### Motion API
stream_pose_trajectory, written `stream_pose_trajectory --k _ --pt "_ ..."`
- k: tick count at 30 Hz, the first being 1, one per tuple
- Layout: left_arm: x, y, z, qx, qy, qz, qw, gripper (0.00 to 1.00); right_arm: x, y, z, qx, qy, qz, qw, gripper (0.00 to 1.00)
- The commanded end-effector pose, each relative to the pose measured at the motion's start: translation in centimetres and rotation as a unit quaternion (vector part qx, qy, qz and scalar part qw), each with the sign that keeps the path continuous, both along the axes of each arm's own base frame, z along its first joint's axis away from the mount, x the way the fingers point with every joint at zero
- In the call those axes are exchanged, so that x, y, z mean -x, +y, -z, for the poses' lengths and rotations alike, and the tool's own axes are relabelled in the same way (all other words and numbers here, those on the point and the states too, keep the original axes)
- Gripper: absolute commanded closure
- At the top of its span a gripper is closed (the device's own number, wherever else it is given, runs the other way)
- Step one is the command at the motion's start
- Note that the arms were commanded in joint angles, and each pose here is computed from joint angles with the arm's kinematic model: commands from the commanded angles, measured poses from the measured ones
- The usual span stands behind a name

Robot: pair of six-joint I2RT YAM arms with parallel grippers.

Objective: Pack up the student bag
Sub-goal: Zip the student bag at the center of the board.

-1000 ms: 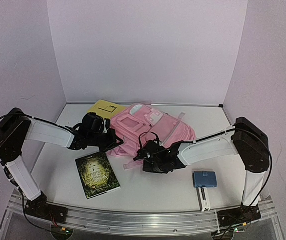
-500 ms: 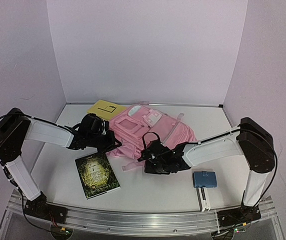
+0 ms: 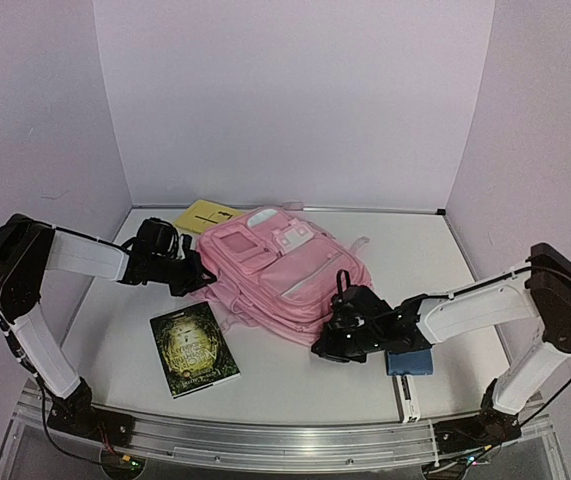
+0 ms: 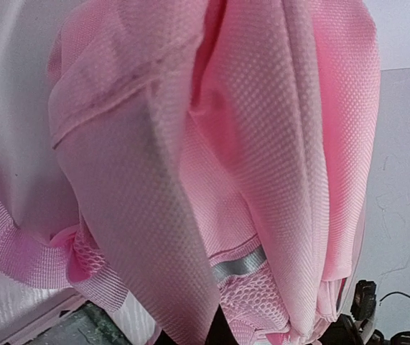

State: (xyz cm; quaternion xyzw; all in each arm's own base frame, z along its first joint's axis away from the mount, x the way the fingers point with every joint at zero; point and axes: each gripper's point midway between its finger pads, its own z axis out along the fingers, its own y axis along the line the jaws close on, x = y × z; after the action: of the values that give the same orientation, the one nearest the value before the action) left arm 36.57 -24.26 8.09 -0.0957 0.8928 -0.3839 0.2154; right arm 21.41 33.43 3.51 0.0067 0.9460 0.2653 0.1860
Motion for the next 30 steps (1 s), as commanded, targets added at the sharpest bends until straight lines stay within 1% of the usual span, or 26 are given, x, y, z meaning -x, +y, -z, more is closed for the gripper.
stream_pose_trajectory --k 1,3,4,5,6,8,10,11,13,15,17,21,23,25,28,30 --pt "-4.4 4.1 -1.0 -0.034 -0.065 -0.046 0.996 1.00 -0.9 -1.3 -2.1 -0.048 -0.006 0.019 0.999 1.00" --pt "-5.2 4.0 -1.0 -0.041 -0.075 -0.033 0.996 1.00 -1.5 -1.5 -2.6 -0.057 -0.015 0.020 0.998 1.00" --pt "-5.3 3.7 -1.1 -0.043 -0.082 -0.018 0.996 0.98 -1.7 -1.2 -3.1 -0.061 -0.023 0.011 0.998 1.00" --pt "-5.4 3.3 -1.4 -0.043 -0.090 -0.004 0.995 0.92 -1.8 -0.8 -3.6 -0.067 -0.030 -0.001 0.997 1.00" --pt "-5.4 3.1 -2.0 -0.045 -0.102 0.007 0.994 0.85 -1.7 -0.2 -4.2 -0.074 -0.035 -0.017 0.996 1.00" --pt "-5.0 2.8 -3.3 -0.062 -0.134 0.020 0.989 0.65 -1.6 0.6 -5.4 -0.089 -0.047 -0.045 0.994 1.00" --pt "-4.2 2.7 -4.9 -0.101 -0.167 0.025 0.980 0.46 -1.5 1.1 -6.6 -0.098 -0.061 -0.066 0.991 1.00" --pt "-3.6 2.6 -5.5 -0.129 -0.186 0.031 0.974 0.39 -1.3 1.2 -7.1 -0.102 -0.069 -0.077 0.989 1.00" --pt "-2.1 1.8 -7.2 -0.177 -0.225 0.040 0.957 0.30 -0.9 1.5 -8.1 -0.110 -0.079 -0.098 0.986 1.00" --pt "0.0 0.0 -8.6 -0.194 -0.262 0.067 0.943 0.26 -0.5 1.7 -8.9 -0.120 -0.085 -0.117 0.982 1.00" --pt "2.1 -1.9 -9.9 -0.186 -0.296 0.100 0.931 0.25 -0.3 1.8 -9.3 -0.124 -0.090 -0.127 0.980 1.00" --pt "6.1 -6.7 -11.2 -0.158 -0.348 0.182 0.906 0.24 -0.6 1.4 -9.4 -0.123 -0.091 -0.110 0.982 1.00" --pt "7.6 -9.4 -11.3 -0.146 -0.359 0.221 0.895 0.24 -0.8 1.3 -9.1 -0.121 -0.085 -0.099 0.984 1.00" --pt "9.2 -12.0 -10.5 -0.136 -0.357 0.264 0.886 0.27 -0.9 1.4 -8.7 -0.121 -0.077 -0.090 0.986 1.00" --pt "11.2 -15.1 -9.8 -0.117 -0.356 0.315 0.872 0.31 -1.0 1.4 -8.3 -0.120 -0.067 -0.082 0.987 1.00" --pt "12.3 -16.6 -9.3 -0.111 -0.354 0.341 0.864 0.32 -1.1 1.4 -8.2 -0.121 -0.064 -0.078 0.988 1.00"
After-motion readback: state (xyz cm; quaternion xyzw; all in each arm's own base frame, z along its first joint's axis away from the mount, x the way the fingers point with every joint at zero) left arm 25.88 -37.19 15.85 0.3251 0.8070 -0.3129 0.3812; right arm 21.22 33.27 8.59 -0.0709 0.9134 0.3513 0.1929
